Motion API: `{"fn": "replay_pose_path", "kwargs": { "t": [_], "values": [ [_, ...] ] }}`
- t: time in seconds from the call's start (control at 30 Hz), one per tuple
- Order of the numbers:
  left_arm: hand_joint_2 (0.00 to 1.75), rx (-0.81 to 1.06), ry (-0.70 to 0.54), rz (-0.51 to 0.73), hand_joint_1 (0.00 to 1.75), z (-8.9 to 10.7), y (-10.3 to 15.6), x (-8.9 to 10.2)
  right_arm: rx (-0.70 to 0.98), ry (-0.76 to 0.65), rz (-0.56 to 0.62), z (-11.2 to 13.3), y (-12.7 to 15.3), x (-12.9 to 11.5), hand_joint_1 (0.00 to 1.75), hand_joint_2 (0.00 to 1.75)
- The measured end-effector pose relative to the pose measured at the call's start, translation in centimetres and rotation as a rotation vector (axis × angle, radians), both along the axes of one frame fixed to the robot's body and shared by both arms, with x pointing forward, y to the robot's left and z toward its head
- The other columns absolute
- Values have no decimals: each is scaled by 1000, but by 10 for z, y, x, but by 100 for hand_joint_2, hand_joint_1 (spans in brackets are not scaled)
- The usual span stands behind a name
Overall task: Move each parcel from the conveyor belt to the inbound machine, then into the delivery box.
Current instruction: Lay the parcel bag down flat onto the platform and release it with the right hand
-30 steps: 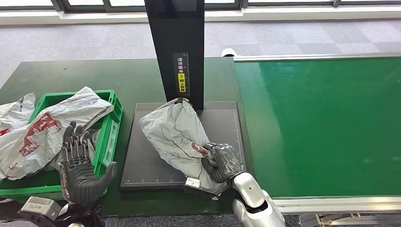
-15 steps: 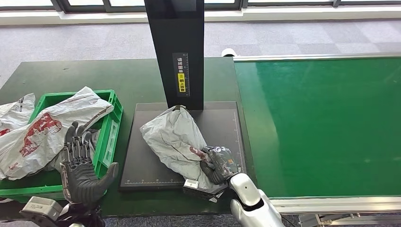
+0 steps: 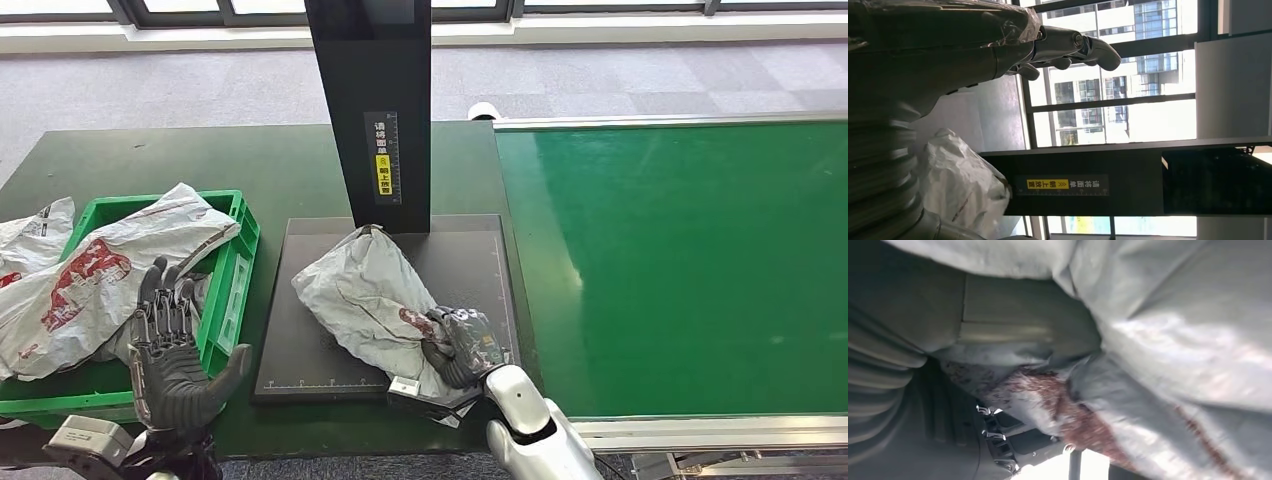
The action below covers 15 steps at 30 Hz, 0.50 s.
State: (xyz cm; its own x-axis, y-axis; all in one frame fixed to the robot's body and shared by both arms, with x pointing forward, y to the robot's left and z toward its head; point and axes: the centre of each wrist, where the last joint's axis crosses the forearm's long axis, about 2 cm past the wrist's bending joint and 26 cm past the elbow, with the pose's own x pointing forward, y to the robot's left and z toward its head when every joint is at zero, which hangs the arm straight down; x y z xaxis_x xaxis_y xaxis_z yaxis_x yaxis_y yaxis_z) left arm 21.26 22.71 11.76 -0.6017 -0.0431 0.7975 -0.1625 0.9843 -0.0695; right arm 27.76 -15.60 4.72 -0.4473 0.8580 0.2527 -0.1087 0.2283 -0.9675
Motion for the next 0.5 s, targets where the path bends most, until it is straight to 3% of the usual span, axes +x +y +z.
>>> {"fn": "replay_pose_path", "kwargs": {
  "t": [0.23,0.33,0.37,0.47,0.5],
  "values": [
    [175,6,-1,-4,0,0,0,0,1,-40,-37,1,0,1,0,175],
    [175,8,0,-1,0,0,1,0,-13,-87,-65,5,1,2,0,44],
    [175,9,0,3,0,0,1,0,-4,-114,-70,7,1,2,0,44],
    [175,13,4,20,0,-1,1,-2,58,-219,-78,17,4,4,0,175],
    [175,14,5,25,0,-1,1,-3,72,-242,-79,22,5,6,0,175]
  ]
}}
